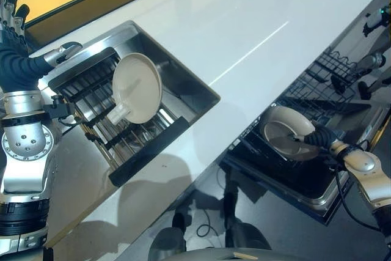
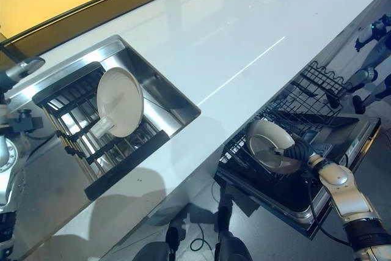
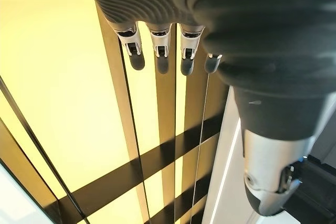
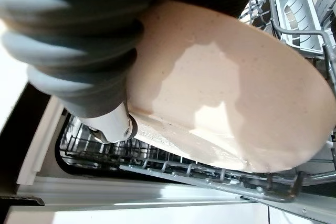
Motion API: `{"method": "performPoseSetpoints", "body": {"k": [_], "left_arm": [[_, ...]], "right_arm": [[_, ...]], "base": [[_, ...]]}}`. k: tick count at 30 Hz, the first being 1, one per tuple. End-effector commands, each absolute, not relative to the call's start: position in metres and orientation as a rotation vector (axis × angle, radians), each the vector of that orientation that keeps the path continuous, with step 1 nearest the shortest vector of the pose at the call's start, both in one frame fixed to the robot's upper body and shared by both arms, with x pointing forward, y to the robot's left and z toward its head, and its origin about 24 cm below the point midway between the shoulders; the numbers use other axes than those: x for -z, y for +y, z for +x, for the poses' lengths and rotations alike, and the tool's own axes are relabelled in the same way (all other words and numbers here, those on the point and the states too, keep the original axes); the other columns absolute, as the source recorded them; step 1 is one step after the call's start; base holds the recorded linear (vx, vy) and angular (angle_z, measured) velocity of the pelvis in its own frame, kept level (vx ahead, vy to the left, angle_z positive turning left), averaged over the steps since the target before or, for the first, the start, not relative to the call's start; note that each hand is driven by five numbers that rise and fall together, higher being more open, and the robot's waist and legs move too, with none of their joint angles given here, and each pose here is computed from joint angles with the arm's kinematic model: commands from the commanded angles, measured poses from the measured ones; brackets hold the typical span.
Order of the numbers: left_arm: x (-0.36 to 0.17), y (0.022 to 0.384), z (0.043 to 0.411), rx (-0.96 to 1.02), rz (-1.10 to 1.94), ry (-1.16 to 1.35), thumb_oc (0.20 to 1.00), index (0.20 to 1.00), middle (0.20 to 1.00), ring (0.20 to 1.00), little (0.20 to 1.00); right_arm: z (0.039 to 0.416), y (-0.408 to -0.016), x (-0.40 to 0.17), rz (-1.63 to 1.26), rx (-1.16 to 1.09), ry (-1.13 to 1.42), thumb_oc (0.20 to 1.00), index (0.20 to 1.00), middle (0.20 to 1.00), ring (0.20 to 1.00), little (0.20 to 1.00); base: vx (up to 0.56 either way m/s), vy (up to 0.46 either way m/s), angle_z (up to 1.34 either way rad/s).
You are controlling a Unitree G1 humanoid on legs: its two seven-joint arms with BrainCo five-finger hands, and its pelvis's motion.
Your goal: Pick up plates and place into dishwasher.
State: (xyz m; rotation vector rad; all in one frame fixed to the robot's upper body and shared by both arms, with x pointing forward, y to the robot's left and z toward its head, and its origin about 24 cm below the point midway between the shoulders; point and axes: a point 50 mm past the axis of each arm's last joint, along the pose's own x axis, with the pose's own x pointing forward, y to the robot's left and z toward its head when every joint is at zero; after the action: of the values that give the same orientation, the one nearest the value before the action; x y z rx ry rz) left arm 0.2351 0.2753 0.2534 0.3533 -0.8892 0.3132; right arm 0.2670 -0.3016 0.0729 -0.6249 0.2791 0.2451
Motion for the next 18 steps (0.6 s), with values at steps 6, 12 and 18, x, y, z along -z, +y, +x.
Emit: {"method": "performPoseSetpoints", "body": {"k": [6, 12, 18], "left_arm": [[-0.275, 0.263, 0.246, -0.269, 0.41, -0.957, 1.0, 1.0, 1.0, 1.0, 1.0], [-0.285, 0.254, 0.251, -0.274, 0.394, -1.0, 1.0, 1.0, 1.0, 1.0, 1.0], [-0.294, 0.243, 0.255, -0.259, 0.375, -1.028, 1.0, 1.0, 1.0, 1.0, 1.0]], "right_arm": [[0.282, -0.287, -0.065, -0.809, -0.445, 0.393, 0.2, 0.2, 0.2, 0.2, 0.2], [0.282, -0.271, -0.034, -0.824, -0.577, 0.564, 0.2, 0.2, 0.2, 0.2, 0.2], [0.269, -0.263, 0.007, -0.717, -0.608, 0.734, 0.2, 0.2, 0.2, 0.2, 0.2]], "base": [[-0.01, -0.018, 0.08], [-0.06, -0.006, 0.04], [-0.04, 0.002, 0.01]]}}
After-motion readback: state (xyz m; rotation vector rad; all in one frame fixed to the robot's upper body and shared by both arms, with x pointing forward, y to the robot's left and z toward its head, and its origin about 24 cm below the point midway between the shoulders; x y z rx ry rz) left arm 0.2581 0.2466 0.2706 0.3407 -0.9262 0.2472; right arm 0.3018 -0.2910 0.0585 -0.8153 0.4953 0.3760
